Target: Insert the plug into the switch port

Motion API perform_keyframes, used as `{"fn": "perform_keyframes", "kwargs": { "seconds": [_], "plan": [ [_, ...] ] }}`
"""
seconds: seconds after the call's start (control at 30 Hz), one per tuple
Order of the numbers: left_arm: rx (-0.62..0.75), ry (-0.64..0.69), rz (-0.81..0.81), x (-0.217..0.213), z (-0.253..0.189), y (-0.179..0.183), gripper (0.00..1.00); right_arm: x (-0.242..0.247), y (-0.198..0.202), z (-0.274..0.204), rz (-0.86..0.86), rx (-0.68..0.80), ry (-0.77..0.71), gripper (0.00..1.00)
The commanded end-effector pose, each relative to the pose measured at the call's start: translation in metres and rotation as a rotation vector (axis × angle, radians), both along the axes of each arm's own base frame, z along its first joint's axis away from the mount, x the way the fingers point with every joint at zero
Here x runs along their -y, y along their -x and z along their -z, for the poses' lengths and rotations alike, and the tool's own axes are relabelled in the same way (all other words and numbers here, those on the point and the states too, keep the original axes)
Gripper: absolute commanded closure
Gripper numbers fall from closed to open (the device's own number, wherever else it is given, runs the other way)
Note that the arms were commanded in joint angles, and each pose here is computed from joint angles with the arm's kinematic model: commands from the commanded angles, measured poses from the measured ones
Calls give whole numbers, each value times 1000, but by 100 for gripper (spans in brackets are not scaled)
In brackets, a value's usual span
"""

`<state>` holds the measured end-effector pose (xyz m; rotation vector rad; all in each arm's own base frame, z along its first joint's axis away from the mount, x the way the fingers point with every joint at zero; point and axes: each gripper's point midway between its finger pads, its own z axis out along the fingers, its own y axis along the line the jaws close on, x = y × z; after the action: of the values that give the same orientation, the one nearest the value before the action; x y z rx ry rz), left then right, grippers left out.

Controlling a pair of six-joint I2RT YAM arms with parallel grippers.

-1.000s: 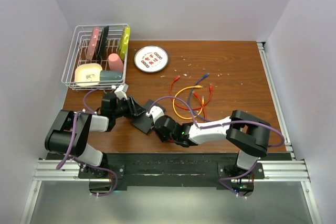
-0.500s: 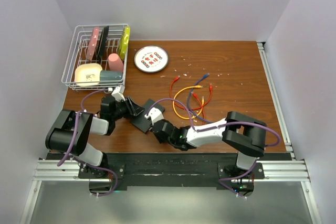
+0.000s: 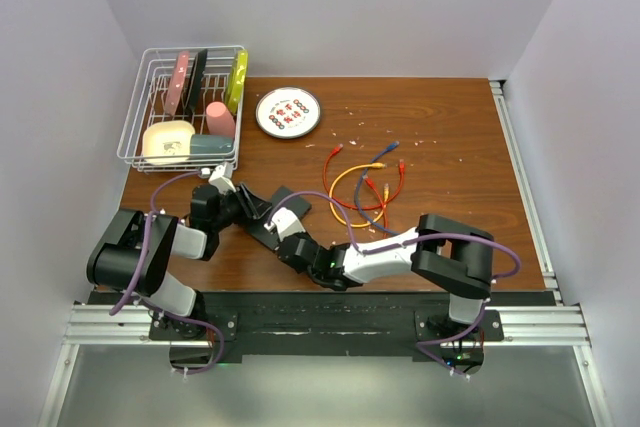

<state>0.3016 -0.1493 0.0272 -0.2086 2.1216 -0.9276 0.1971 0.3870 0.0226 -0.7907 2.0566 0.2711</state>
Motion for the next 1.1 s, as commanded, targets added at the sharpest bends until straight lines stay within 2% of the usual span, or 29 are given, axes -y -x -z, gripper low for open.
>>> {"fn": "perform_keyframes", "kwargs": {
  "seconds": [0.0, 0.17, 0.43, 0.93, 1.07],
  "plan": [
    [-207, 83, 218, 34, 22, 64, 60, -7, -31, -16, 86, 84, -16, 100],
    [-210, 89, 241, 37, 22, 68, 57, -2, -32, -25, 107, 85, 1, 100],
    [-225, 92, 259, 39, 24, 83, 58, 8, -28, -34, 84, 98, -29, 100],
    [-252, 104, 293, 47, 31, 100, 59, -15, -16, -29, -105, 67, 42, 100],
    [-251, 101, 299, 48, 32, 101, 59, -17, -13, -25, -163, 62, 103, 100]
  ]
}}
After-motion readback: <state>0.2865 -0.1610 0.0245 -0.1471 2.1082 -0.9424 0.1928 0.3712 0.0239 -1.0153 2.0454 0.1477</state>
